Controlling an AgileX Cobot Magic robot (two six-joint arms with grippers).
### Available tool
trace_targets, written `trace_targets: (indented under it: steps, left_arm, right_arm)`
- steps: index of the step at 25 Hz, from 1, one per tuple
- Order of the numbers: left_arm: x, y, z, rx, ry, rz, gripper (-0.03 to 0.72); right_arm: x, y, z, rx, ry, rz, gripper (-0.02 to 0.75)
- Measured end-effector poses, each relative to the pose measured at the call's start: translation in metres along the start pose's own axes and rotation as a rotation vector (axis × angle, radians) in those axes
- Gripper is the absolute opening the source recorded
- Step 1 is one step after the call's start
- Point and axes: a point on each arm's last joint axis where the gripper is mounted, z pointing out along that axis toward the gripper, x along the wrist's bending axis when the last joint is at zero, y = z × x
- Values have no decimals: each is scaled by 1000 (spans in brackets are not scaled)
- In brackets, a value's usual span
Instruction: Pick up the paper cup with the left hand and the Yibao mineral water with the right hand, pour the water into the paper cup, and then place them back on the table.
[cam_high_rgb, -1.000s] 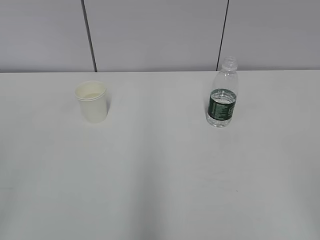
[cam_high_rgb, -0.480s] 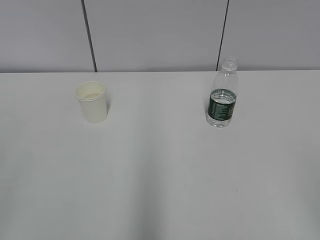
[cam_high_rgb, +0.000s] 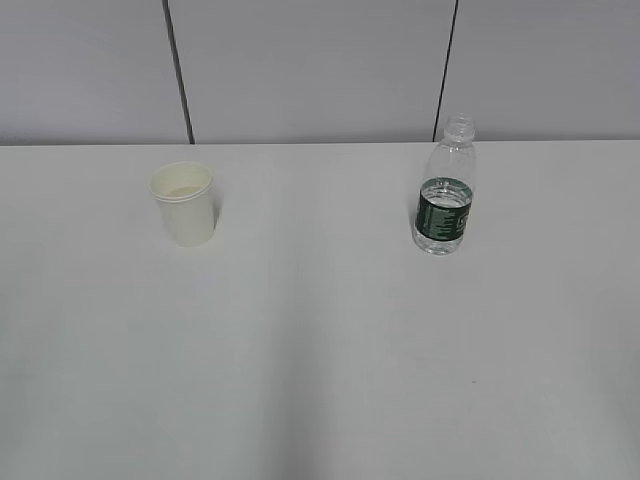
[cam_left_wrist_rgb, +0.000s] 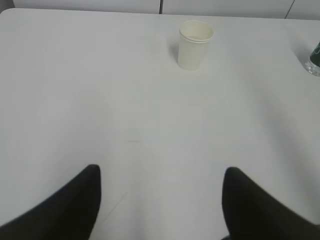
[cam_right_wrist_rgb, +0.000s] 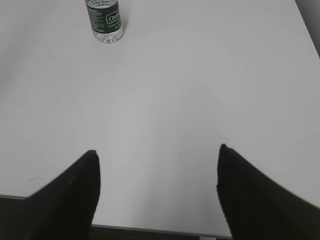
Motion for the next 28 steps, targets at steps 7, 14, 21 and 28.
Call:
trace_targets:
  steps: [7, 14, 21, 28]
  left_arm:
    - [0, 0, 0, 0, 0, 0, 465]
    - [0, 0, 0, 0, 0, 0, 450]
    - [0, 0, 0, 0, 0, 0, 444]
    - [0, 0, 0, 0, 0, 0, 444]
  right_arm:
    - [0, 0, 0, 0, 0, 0, 533]
    - [0, 0, 0, -2, 0, 0, 533]
    - [0, 0, 0, -2, 0, 0, 533]
    - [0, 0, 0, -2, 0, 0, 533]
